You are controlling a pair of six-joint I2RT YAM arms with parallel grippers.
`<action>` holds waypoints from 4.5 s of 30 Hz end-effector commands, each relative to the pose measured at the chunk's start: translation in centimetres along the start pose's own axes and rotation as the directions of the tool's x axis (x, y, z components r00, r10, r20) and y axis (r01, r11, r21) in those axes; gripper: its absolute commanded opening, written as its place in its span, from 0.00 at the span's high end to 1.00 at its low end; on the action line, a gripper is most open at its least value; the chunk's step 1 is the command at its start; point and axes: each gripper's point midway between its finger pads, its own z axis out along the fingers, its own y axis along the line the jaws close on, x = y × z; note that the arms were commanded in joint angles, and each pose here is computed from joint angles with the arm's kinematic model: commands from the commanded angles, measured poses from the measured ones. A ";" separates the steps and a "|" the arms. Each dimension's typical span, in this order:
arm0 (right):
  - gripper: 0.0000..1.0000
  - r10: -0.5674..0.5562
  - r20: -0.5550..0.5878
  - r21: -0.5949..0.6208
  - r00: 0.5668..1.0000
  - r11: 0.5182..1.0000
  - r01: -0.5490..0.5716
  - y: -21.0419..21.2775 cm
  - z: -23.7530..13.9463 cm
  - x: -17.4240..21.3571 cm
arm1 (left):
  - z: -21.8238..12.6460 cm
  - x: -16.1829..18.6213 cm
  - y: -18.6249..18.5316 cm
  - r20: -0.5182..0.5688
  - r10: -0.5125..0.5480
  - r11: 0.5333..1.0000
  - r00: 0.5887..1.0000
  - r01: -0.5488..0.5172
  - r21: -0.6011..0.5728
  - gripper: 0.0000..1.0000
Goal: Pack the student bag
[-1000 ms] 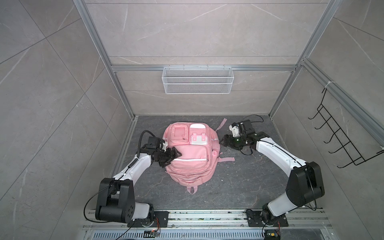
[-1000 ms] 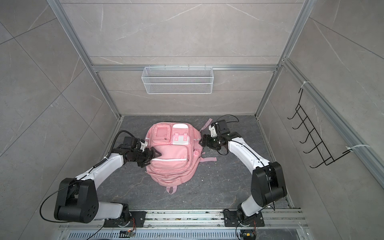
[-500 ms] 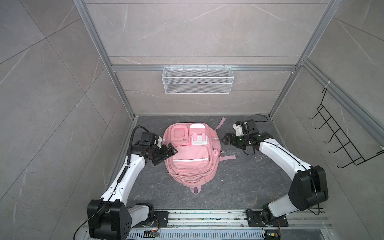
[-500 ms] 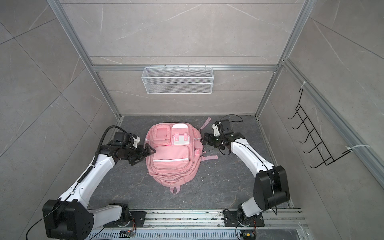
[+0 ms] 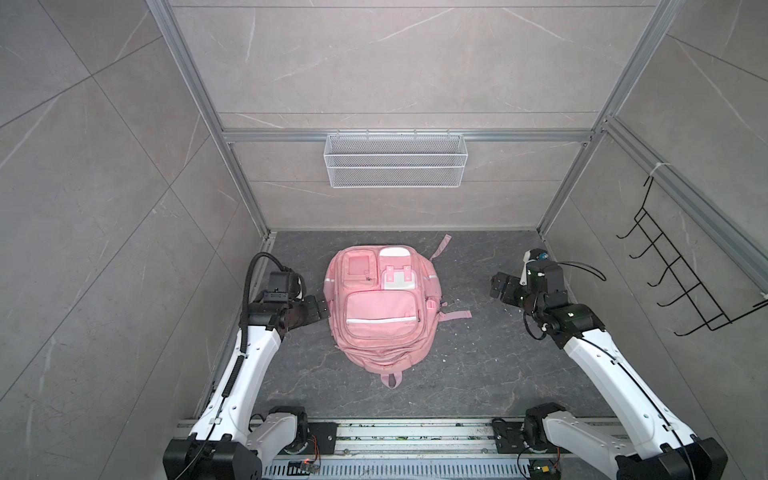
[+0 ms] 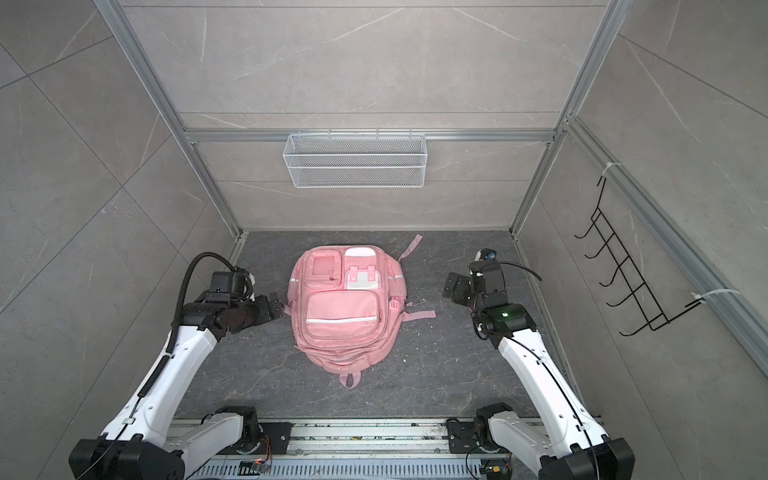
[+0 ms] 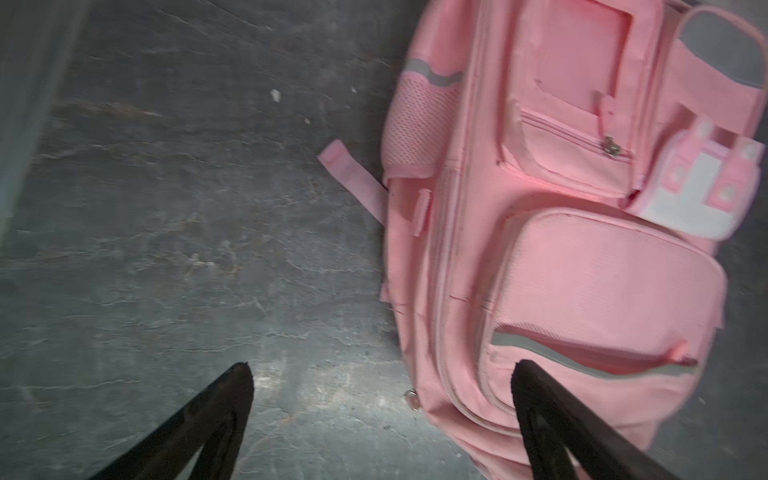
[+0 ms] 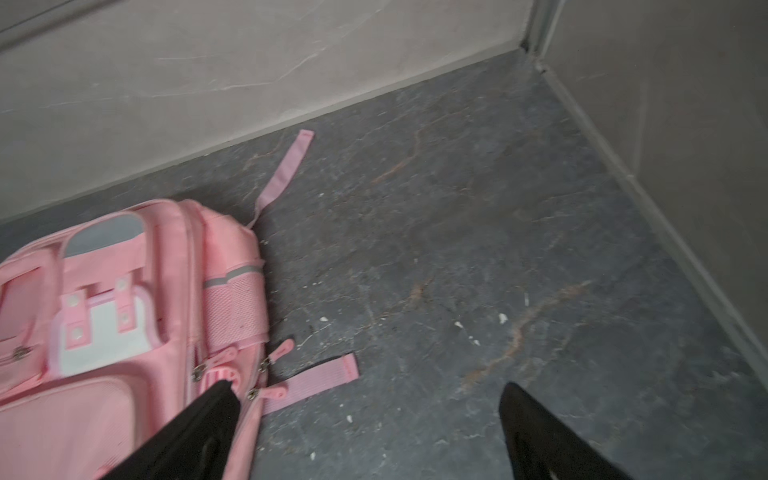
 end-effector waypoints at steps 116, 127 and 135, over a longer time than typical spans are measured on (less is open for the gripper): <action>0.00 -0.205 0.314 0.004 0.927 0.977 0.214 -3.5 13.1 6.2 | 13.6 -4.9 2.7 0.530 0.212 0.973 0.821 -0.229 -0.035 0.00; 0.00 -0.204 0.314 0.004 0.927 0.977 0.214 -3.5 13.1 6.2 | 13.6 -4.9 2.7 0.530 0.212 0.973 0.821 -0.229 -0.034 0.00; 0.00 -0.205 0.313 0.004 0.928 0.977 0.214 -3.5 13.1 6.2 | 13.6 -4.9 2.7 0.530 0.212 0.973 0.821 -0.229 -0.035 0.00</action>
